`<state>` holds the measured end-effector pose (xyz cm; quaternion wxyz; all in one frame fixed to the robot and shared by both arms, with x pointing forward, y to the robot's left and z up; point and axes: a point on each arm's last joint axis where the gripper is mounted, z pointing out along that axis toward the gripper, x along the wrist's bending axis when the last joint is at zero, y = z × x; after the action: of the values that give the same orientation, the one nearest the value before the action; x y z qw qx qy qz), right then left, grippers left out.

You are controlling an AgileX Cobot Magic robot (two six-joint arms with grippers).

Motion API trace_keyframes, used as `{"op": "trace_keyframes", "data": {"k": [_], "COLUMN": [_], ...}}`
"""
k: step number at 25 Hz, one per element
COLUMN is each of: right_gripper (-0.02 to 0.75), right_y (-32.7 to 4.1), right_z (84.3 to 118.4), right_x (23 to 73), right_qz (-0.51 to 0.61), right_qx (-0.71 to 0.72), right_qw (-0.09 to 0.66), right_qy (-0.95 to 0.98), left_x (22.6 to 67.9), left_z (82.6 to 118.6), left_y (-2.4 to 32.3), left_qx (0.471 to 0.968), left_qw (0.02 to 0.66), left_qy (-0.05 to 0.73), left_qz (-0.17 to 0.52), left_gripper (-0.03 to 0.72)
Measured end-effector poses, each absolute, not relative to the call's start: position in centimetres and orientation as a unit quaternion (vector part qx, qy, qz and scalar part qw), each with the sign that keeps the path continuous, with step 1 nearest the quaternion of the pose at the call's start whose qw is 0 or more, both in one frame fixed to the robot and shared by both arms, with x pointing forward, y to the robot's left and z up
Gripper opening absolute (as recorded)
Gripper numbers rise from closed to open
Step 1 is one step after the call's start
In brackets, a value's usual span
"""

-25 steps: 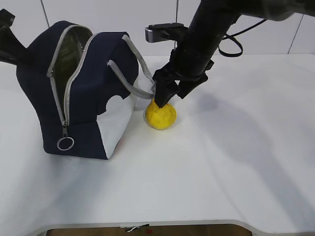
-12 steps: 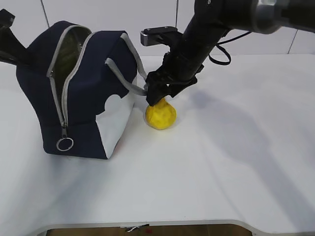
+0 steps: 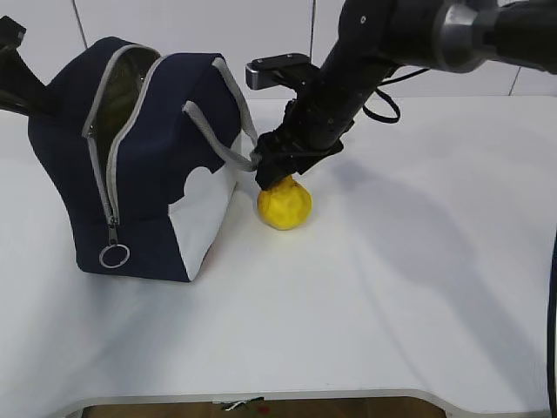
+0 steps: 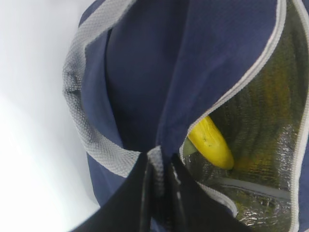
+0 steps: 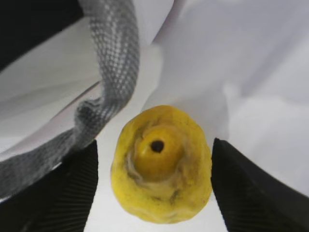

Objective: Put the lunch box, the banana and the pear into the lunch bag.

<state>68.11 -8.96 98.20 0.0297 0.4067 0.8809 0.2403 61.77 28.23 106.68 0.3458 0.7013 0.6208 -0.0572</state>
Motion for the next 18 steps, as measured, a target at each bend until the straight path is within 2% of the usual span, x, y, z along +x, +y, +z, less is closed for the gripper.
{"op": "trace_keyframes", "data": {"k": [5,7,9,13,18], "right_gripper": [0.578,0.552,0.498,0.337,0.263], "right_y": [-8.9,-8.88,-8.88,-8.87,-8.87], "right_z": [97.69,97.71,97.71,97.64,97.64], "right_x": [68.29,68.32,68.32,68.33,68.33], "right_qz": [0.24,0.242,0.242,0.242,0.242], "right_qx": [0.405,0.406,0.406,0.406,0.406], "right_qw": [0.031,0.032,0.032,0.031,0.031], "right_qy": [0.882,0.881,0.881,0.881,0.881], "left_x": [61.75,61.73,61.69,61.67,61.66], "left_z": [106.66,106.65,106.71,106.71,106.71], "left_y": [28.24,28.24,28.24,28.23,28.22], "left_qx": [0.702,0.703,0.703,0.703,0.704], "left_qw": [0.345,0.344,0.344,0.343,0.343], "left_qy": [0.621,0.62,0.62,0.62,0.619], "left_qz": [-0.057,-0.058,-0.058,-0.059,-0.06], "left_gripper": [0.026,0.026,0.026,0.026,0.026]}}
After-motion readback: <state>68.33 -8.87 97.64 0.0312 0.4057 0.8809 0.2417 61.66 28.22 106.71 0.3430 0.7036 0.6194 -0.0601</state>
